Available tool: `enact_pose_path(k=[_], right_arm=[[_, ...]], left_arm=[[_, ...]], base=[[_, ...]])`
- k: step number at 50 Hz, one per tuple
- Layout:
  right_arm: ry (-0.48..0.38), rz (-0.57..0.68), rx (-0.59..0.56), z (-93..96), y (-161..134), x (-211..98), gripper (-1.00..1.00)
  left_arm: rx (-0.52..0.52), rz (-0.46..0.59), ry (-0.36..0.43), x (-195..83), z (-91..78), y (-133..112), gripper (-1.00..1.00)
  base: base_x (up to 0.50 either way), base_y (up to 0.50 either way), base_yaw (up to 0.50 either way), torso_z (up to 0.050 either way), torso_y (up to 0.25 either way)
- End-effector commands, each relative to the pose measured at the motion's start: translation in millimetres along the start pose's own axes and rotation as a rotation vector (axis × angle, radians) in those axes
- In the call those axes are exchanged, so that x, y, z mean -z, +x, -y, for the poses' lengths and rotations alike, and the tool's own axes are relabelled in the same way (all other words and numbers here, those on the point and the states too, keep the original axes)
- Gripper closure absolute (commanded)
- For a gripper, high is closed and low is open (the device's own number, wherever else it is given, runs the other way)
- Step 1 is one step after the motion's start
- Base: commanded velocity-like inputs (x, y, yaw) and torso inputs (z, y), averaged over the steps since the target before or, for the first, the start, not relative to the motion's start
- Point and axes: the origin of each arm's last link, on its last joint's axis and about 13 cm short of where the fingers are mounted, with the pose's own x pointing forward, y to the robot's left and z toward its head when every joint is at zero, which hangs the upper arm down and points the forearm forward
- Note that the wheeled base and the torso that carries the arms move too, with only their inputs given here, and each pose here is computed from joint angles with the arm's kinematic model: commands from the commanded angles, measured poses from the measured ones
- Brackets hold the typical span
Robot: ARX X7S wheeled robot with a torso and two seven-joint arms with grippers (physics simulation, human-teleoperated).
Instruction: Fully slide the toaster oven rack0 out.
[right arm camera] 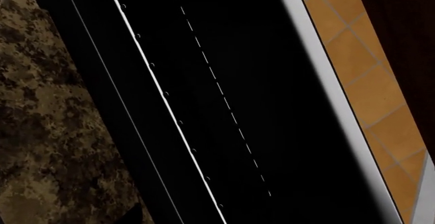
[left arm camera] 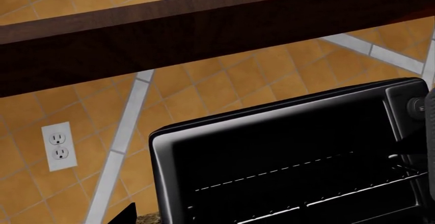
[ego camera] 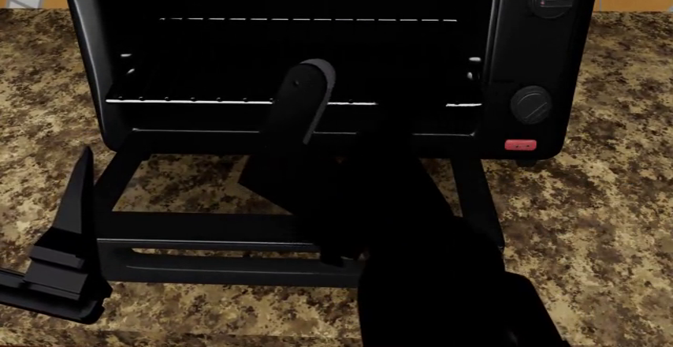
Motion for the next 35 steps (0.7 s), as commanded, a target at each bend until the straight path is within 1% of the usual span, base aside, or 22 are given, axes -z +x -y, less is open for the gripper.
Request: enact_pose_path(k=[1, 3, 7, 12, 15, 20, 26, 27, 28, 29, 32, 35], right_arm=[[-0.005, -0.029, -0.013, 7.1, 28, 0, -1.00], [-0.010, -0.033, -0.015, 8.3, 31, 0, -1.00], [-0.028, -0.041, -0.029, 4.1, 38, 0, -1.00], [-0.046, -0.048, -0.034, 5.1, 46, -1, -1.00], [-0.062, -0.053, -0.061, 1.3, 50, -1, -1.00], [-0.086, -0.062, -0.074, 3.0, 57, -3, -1.00], [-0.102, -0.078, -0.108, -1.2, 66, -1, -1.00], [-0.106, -0.079, -0.109, -1.6, 67, -1, -1.00], [-0.108, -0.075, -0.114, -3.0, 68, -2, -1.00], [-0.109, -0.073, -0.117, -3.8, 68, -2, -1.00], [-0.124, -0.075, -0.148, -10.1, 72, -2, -1.00], [-0.122, -0.082, -0.159, -11.3, 79, -1, -1.00]], left_arm=[[-0.048, -0.070, -0.030, 20, -7.3, 13, -1.00], [-0.047, -0.071, -0.029, 20, -7.2, 13, -1.00], [-0.049, -0.074, -0.021, 20, -7.2, 14, -1.00], [-0.052, -0.078, -0.018, 21, -7.6, 14, -1.00], [-0.052, -0.077, -0.016, 21, -7.2, 15, -1.00], [-0.050, -0.076, -0.007, 22, -6.7, 15, -1.00], [-0.049, -0.072, -0.007, 21, -6.2, 15, -1.00], [-0.047, -0.071, -0.009, 21, -6.1, 15, -1.00], [-0.022, -0.060, -0.052, 19, -4.9, 15, -1.00], [-0.024, -0.068, -0.058, 18, -4.6, 15, -1.00], [-0.028, -0.056, -0.048, 16, -4.1, 16, -1.00], [-0.024, -0.052, -0.045, 15, -3.6, 15, -1.00]], base=[[0.00, 0.00, 0.00, 0.000, 0.000], [0.00, 0.00, 0.00, 0.000, 0.000], [0.00, 0.00, 0.00, 0.000, 0.000], [0.00, 0.00, 0.00, 0.000, 0.000], [0.00, 0.00, 0.00, 0.000, 0.000], [0.00, 0.00, 0.00, 0.000, 0.000], [0.00, 0.00, 0.00, 0.000, 0.000], [0.00, 0.00, 0.00, 0.000, 0.000], [0.00, 0.00, 0.00, 0.000, 0.000], [0.00, 0.00, 0.00, 0.000, 0.000], [0.00, 0.00, 0.00, 0.000, 0.000], [0.00, 0.00, 0.00, 0.000, 0.000]])
